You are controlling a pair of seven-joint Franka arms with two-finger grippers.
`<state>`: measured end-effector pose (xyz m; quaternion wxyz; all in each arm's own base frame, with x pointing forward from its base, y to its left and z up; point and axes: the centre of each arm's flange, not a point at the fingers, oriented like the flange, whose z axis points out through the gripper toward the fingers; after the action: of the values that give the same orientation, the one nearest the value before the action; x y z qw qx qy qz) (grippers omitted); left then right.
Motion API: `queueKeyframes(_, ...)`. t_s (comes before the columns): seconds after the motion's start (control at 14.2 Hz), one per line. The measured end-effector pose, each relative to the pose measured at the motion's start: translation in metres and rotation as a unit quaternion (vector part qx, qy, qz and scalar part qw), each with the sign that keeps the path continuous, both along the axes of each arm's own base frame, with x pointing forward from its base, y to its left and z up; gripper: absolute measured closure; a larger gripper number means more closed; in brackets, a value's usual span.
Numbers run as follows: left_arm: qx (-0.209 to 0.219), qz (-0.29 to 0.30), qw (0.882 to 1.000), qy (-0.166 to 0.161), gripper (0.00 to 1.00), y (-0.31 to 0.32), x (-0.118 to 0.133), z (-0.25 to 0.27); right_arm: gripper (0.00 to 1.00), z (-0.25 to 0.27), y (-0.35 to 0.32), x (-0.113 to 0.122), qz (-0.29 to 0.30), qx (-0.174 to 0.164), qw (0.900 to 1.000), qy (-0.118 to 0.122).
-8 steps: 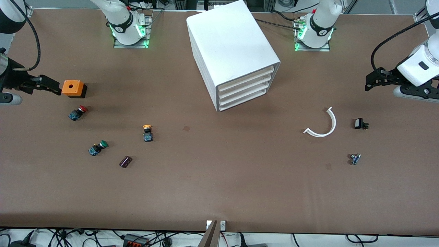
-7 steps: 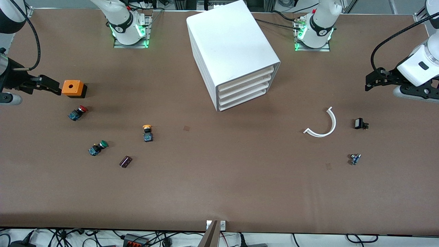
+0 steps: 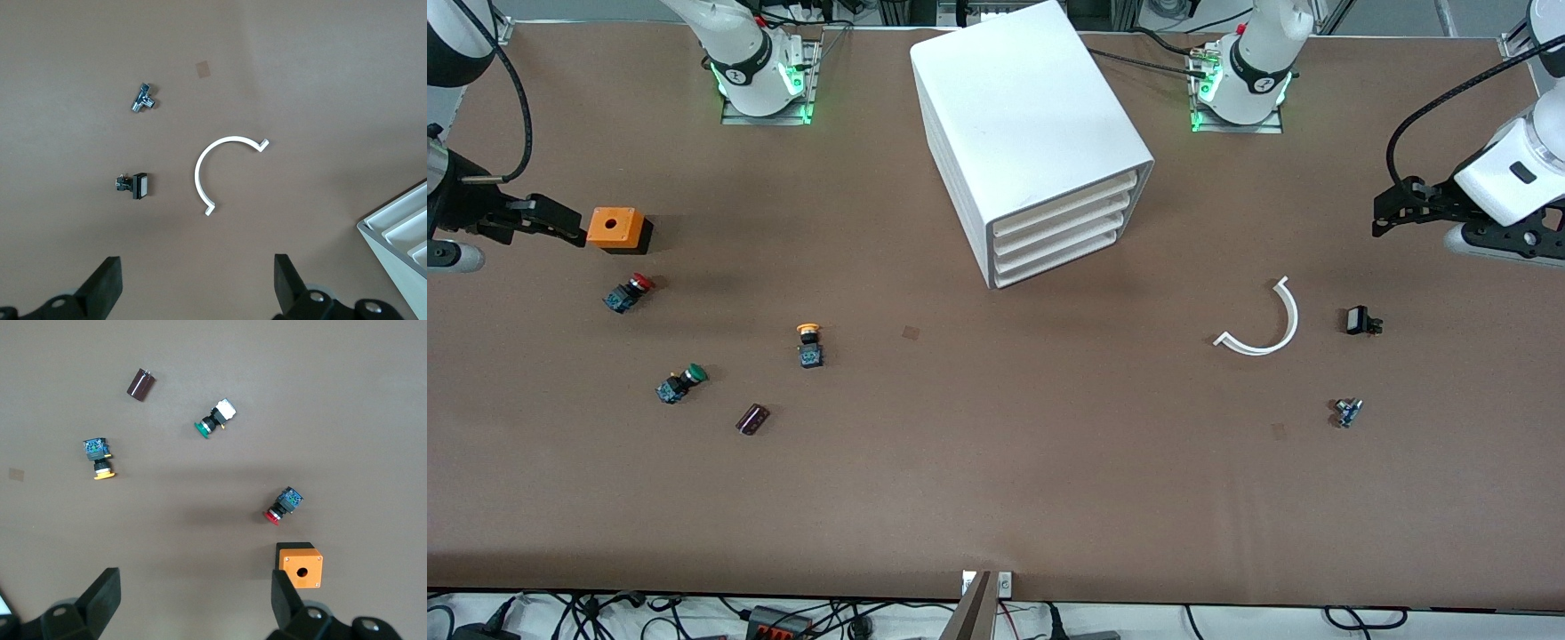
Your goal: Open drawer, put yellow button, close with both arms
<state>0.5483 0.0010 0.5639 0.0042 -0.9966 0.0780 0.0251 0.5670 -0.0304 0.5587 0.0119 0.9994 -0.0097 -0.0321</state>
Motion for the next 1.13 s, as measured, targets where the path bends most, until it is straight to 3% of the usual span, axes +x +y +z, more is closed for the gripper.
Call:
queueKeyframes(0.14,0.0,-0.002,1.0,0.01,0.0,-0.002,0.001,-0.007,0.0,-0.004,0.002,0.001,0.002,0.0,1.0,0.003)
queueKeyframes(0.64,-0.001,-0.051,0.994,0.095,0.0,-0.05,0.021,-0.087,0.0,-0.06,0.07,0.023,0.06,-0.001,0.998,0.034)
queueKeyframes(0.92,-0.131,-0.059,0.979,0.145,0.0,-0.1,0.023,-0.127,0.0,-0.104,0.136,0.033,0.109,0.001,0.993,0.046)
queueKeyframes(1.13,-0.233,-0.092,0.949,0.193,0.0,-0.142,0.014,-0.153,0.0,-0.148,0.17,0.038,0.125,0.013,0.99,0.066)
